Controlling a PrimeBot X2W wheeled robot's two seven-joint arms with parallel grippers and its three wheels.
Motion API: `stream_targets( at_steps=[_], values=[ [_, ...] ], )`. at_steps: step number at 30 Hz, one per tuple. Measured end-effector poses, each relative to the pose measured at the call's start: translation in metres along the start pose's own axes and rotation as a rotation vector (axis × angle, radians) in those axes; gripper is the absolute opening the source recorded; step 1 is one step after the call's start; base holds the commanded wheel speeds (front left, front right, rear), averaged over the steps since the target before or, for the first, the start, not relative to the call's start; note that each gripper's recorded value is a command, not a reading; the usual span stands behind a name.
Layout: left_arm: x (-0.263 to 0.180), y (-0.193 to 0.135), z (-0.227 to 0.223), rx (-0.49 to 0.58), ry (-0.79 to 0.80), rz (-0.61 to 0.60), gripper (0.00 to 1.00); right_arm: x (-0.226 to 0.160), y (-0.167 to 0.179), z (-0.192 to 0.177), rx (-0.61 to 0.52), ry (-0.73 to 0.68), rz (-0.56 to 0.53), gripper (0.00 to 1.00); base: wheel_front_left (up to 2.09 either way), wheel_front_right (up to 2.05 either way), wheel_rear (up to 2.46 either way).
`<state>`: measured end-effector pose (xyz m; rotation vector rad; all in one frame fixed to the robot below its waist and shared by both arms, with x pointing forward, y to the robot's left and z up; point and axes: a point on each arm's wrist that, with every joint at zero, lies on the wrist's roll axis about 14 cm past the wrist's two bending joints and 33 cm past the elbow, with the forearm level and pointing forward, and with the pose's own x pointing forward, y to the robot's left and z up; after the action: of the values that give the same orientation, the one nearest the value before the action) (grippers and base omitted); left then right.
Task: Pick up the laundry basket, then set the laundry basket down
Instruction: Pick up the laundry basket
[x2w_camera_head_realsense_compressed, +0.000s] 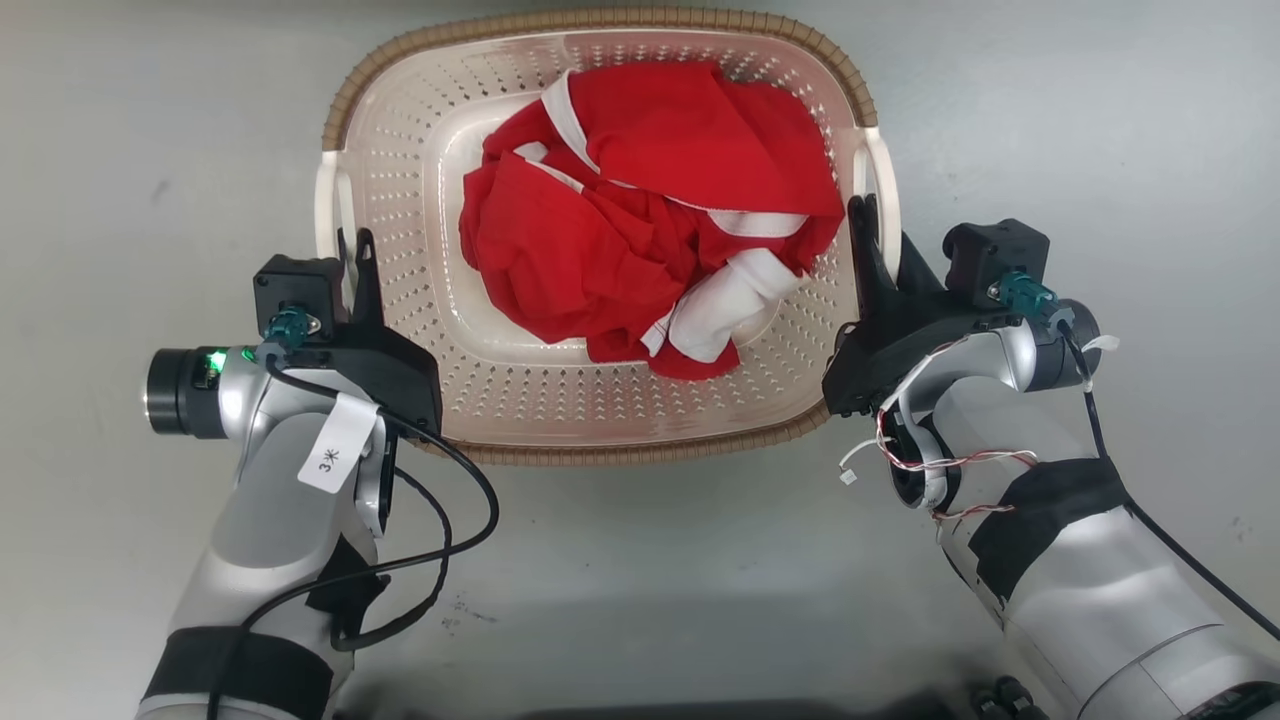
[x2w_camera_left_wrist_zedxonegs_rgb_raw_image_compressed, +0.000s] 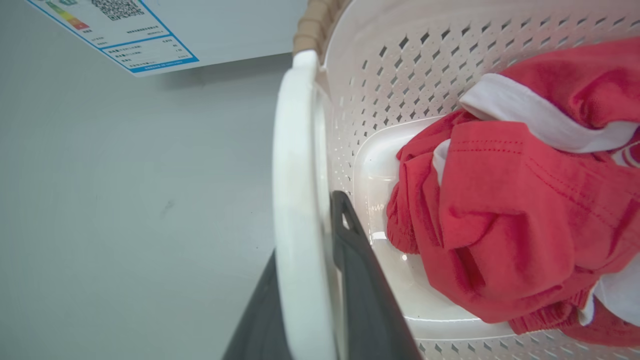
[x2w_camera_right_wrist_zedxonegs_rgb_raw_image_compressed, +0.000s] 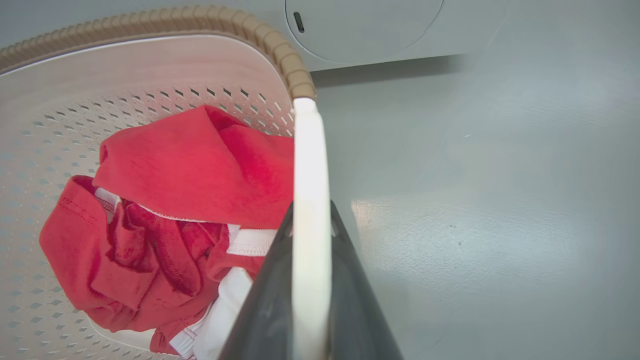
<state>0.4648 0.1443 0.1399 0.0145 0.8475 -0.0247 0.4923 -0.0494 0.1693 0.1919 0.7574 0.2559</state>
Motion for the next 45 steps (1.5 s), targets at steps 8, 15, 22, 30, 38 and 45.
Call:
stream_targets(
  at_steps=[8,15,22,30,38,45],
  values=[
    [-0.013,-0.010,0.013,-0.030,-0.014,-0.022,0.00,-0.013,-0.003,0.009,-0.006,0.009,-0.023,0.00,0.00,0.00,0.00],
    [-0.033,-0.020,0.019,-0.050,-0.018,-0.048,0.00,-0.031,-0.004,0.020,-0.016,0.013,-0.039,0.00,0.00,0.00,0.00],
    [-0.059,-0.027,0.022,-0.062,-0.022,-0.068,0.00,-0.057,0.001,0.023,-0.019,0.032,-0.043,0.00,0.00,0.00,0.00],
    [-0.086,-0.033,0.031,-0.055,-0.029,-0.088,0.00,-0.082,0.009,0.030,-0.033,0.041,-0.041,0.00,0.00,0.00,0.00],
    [-0.114,-0.037,0.046,-0.037,-0.044,-0.109,0.00,-0.110,0.018,0.042,-0.047,0.041,-0.039,0.00,0.00,0.00,0.00],
    [-0.141,-0.038,0.043,-0.034,-0.023,-0.112,0.00,-0.135,0.027,0.043,-0.054,0.063,-0.035,0.00,0.00,0.00,0.00]
  ],
)
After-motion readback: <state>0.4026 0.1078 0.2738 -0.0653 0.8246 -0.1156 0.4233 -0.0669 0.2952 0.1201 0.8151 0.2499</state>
